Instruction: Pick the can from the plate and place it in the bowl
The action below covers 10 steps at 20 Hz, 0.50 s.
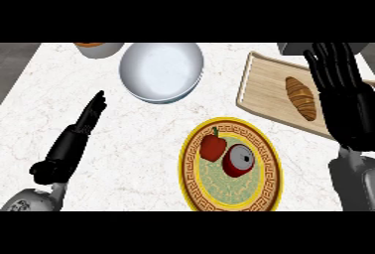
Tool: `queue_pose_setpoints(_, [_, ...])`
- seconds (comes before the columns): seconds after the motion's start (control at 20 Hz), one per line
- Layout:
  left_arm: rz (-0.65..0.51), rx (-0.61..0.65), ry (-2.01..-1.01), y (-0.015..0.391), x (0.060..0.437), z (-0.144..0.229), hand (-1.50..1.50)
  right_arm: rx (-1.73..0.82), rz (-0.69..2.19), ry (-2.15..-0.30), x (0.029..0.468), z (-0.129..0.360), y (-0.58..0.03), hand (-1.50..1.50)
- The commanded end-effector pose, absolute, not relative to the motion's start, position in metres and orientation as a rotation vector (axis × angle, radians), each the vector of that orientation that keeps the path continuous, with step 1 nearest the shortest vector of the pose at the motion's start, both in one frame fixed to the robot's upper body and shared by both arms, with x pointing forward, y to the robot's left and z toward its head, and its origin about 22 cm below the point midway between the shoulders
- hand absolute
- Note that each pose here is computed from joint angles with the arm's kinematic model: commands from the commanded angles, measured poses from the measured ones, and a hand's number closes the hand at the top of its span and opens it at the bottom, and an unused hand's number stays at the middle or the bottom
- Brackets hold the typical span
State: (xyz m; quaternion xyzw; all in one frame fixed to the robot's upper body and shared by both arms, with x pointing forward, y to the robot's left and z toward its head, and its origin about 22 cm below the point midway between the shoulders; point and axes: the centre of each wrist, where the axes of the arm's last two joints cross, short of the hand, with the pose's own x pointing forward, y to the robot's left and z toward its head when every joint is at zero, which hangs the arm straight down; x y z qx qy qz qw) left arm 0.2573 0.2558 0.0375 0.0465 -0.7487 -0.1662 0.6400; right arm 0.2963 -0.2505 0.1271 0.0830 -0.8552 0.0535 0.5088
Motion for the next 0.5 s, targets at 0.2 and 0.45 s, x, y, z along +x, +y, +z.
queue_pose_setpoints(0.2, [-0.210,0.413,-1.727,0.272,0.288,0.077,0.00,0.498,0.113,-1.921,0.283,0.082,-0.298,1.50])
queue_pose_setpoints(0.45, [-0.159,0.377,-1.647,0.274,0.288,0.068,0.00,-0.058,-0.180,-1.858,0.249,0.008,-0.347,-1.50])
